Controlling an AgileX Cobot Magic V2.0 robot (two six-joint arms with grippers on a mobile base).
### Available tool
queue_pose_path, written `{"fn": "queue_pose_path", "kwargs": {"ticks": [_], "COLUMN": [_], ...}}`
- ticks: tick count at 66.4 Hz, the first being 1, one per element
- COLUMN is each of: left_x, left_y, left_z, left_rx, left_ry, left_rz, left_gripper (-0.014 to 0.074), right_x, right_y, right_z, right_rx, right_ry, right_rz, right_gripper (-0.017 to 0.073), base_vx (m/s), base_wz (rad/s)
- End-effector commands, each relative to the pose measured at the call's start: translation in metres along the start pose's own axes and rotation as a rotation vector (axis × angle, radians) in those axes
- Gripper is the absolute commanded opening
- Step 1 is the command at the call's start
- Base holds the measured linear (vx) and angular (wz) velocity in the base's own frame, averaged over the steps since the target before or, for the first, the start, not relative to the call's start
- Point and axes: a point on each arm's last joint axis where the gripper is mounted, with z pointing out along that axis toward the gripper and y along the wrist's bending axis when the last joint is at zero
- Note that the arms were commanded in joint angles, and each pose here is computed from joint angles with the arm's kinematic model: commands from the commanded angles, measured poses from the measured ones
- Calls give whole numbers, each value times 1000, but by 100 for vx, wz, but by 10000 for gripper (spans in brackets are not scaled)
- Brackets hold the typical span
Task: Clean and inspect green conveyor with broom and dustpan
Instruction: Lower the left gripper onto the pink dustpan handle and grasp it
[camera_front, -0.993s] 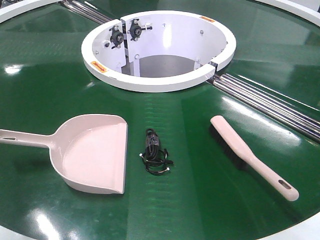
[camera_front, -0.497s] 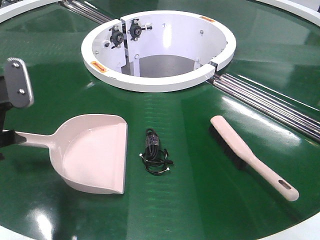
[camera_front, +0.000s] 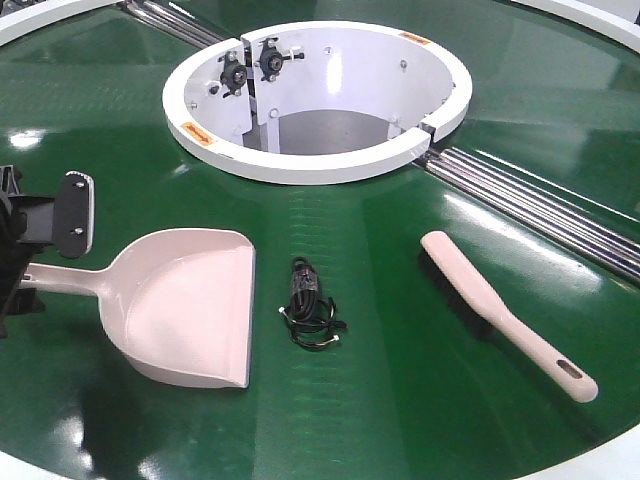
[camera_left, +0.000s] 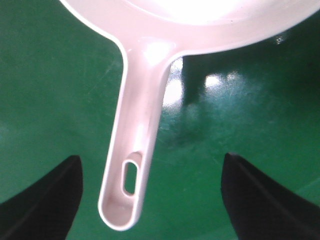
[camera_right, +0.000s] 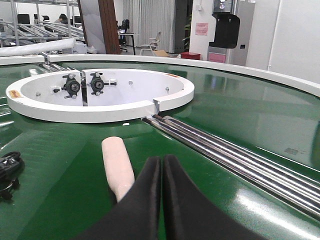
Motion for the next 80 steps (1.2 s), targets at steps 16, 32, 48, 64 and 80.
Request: {"fn": "queue_pose_path", "kwargs": {"ticks": [16, 32, 48, 64, 80], "left_x": [-11, -26, -30, -29, -30], "left_y": [39, 34, 33, 37, 37], "left_z": [-12, 2, 22, 31, 54], "left_rx": [-64, 31, 80, 75, 113], "left_ry": [-40, -78, -36, -24, 14], "left_rz": [-24, 96, 144, 151, 176], "left_gripper": [544, 544, 544, 544, 544], "right_x": [-6, -6, -6, -6, -6], "right_y": [-1, -1, -1, -1, -1], "right_z": [-1, -1, -1, -1, -1], "right_rx": [12, 12, 12, 12, 12], "right_ry": [-76, -76, -76, -76, -76], "right_rz": [-1, -1, -1, -1, -1], "right_gripper": [-8, -8, -8, -8, -8], "base_vx": [0, 0, 0, 0, 0], "base_wz": [0, 0, 0, 0, 0]}}
